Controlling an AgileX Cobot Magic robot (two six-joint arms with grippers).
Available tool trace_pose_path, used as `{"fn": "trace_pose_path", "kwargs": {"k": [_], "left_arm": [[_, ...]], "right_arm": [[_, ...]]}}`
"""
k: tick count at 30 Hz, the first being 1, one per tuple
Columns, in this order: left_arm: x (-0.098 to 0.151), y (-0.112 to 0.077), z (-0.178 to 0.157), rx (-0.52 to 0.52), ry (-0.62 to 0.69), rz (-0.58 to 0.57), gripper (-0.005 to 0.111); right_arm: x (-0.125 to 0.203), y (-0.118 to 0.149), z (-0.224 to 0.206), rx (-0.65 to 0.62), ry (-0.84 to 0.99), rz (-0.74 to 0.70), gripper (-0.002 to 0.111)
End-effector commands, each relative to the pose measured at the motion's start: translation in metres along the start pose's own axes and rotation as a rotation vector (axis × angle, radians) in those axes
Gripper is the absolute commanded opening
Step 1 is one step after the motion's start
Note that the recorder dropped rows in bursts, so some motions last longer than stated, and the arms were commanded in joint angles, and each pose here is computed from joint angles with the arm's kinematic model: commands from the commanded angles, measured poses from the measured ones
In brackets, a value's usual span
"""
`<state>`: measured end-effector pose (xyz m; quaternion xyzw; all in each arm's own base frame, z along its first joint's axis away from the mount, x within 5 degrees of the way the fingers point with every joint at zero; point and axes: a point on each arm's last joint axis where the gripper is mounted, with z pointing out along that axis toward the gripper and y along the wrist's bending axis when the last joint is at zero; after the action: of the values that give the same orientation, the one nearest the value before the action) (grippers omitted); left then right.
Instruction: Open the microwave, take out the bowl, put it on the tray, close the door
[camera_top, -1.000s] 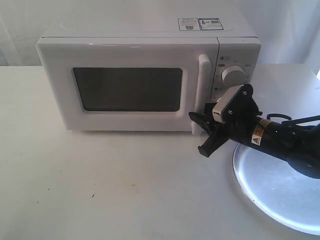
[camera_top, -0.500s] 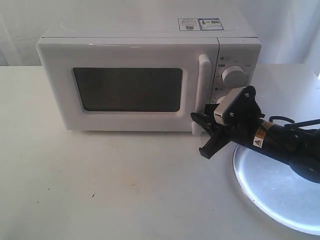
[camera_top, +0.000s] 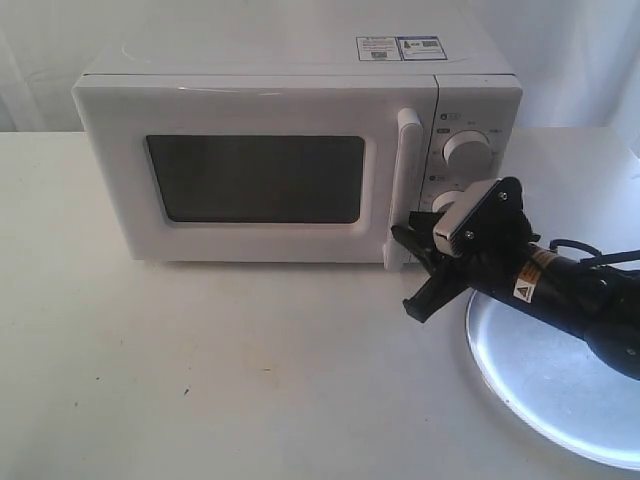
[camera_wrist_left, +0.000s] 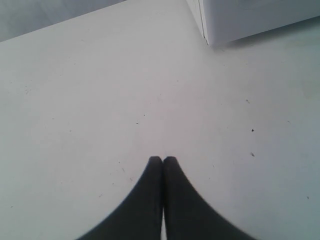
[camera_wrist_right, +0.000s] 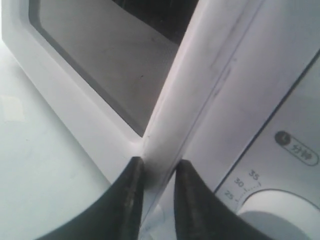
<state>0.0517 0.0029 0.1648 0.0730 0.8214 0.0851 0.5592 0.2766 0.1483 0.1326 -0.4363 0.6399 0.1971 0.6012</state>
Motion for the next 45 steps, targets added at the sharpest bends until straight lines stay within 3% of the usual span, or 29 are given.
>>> {"fn": "trace_pose_path", "kwargs": {"k": [1, 4, 9, 11, 16, 20, 30, 37, 39, 45], "left_arm": [[-0.001, 0.0, -0.001, 0.003, -0.008, -0.006, 0.0], [-0.001, 0.0, -0.001, 0.003, -0.008, -0.006, 0.0], [-0.001, 0.0, -0.001, 0.003, -0.008, -0.006, 0.0], [-0.001, 0.0, -0.001, 0.003, -0.008, -0.006, 0.0], [-0.001, 0.0, -0.001, 0.003, -0.008, -0.006, 0.0], [-0.001, 0.0, -0.001, 0.003, -0.008, -0.006, 0.0], [-0.001, 0.0, -0.001, 0.003, -0.008, -0.006, 0.0], [-0.001, 0.0, -0.001, 0.003, -0.008, -0.006, 0.0], [-0.001, 0.0, -0.001, 0.003, -0.008, -0.006, 0.0], [-0.001, 0.0, -0.001, 0.003, -0.008, -0.006, 0.0]], "right_arm": [[-0.021, 0.039, -0.003, -0.274, -0.179, -0.148, 0.0], [-0.025, 0.039, 0.001, -0.315, -0.199, -0.161, 0.008], [-0.039, 0.049, 0.012, -0.365, -0.245, -0.179, 0.052], [-0.043, 0.046, 0.016, -0.357, -0.26, -0.188, 0.055], [-0.049, 0.041, 0.021, -0.349, -0.283, -0.209, 0.034], [-0.049, 0.044, 0.02, -0.379, -0.285, -0.226, 0.001], [-0.056, 0.069, 0.023, -0.471, -0.325, -0.297, 0.0], [-0.089, 0.095, 0.016, -0.525, -0.436, -0.402, 0.0], [-0.097, 0.1, 0.01, -0.546, -0.445, -0.37, 0.0], [-0.104, 0.105, 0.0, -0.61, -0.469, -0.417, 0.0]]}}
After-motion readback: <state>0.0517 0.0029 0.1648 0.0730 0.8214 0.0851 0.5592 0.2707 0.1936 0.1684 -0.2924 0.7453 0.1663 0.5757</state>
